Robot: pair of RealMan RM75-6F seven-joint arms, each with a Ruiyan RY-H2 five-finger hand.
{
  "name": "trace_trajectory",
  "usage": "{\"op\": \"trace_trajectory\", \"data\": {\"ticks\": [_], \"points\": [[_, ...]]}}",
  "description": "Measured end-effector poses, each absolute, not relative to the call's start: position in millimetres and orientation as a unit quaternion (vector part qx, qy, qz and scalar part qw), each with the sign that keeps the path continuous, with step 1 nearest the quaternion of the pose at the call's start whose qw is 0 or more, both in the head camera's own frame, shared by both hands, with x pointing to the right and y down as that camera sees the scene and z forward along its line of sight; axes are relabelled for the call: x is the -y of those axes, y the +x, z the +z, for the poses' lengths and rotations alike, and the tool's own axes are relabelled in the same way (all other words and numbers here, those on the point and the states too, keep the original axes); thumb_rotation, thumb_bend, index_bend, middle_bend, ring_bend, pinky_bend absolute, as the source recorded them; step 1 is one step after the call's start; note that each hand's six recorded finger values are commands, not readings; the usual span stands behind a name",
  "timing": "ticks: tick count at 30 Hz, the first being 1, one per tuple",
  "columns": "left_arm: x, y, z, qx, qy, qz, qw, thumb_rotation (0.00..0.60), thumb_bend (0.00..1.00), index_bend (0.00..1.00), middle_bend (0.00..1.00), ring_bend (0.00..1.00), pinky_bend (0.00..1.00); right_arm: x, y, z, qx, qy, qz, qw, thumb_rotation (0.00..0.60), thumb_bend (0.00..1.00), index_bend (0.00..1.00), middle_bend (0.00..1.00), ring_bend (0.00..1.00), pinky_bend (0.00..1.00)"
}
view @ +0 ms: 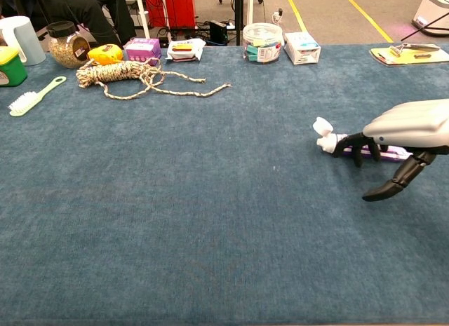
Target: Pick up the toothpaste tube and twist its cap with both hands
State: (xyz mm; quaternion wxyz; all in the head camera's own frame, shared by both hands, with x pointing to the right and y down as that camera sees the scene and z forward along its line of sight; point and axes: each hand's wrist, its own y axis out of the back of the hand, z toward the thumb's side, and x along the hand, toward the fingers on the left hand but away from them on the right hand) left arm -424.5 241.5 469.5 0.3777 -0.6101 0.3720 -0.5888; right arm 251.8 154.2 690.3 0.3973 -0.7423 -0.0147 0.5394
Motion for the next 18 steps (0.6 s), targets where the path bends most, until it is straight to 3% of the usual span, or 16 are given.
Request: {"op": "trace_trajectory", "data": {"ticks": [18], "points": [[-238.7, -416.3, 473.5, -0.369, -0.618, -0.582, 0.378, 0.6, 0.18, 0.32, 0.21, 0.18, 0.21, -139.9, 292.2, 672.1, 0.086, -0.728, 0.578, 0.36, 0.201, 0.28, 0.17, 0.32, 0.38, 0.35]]}}
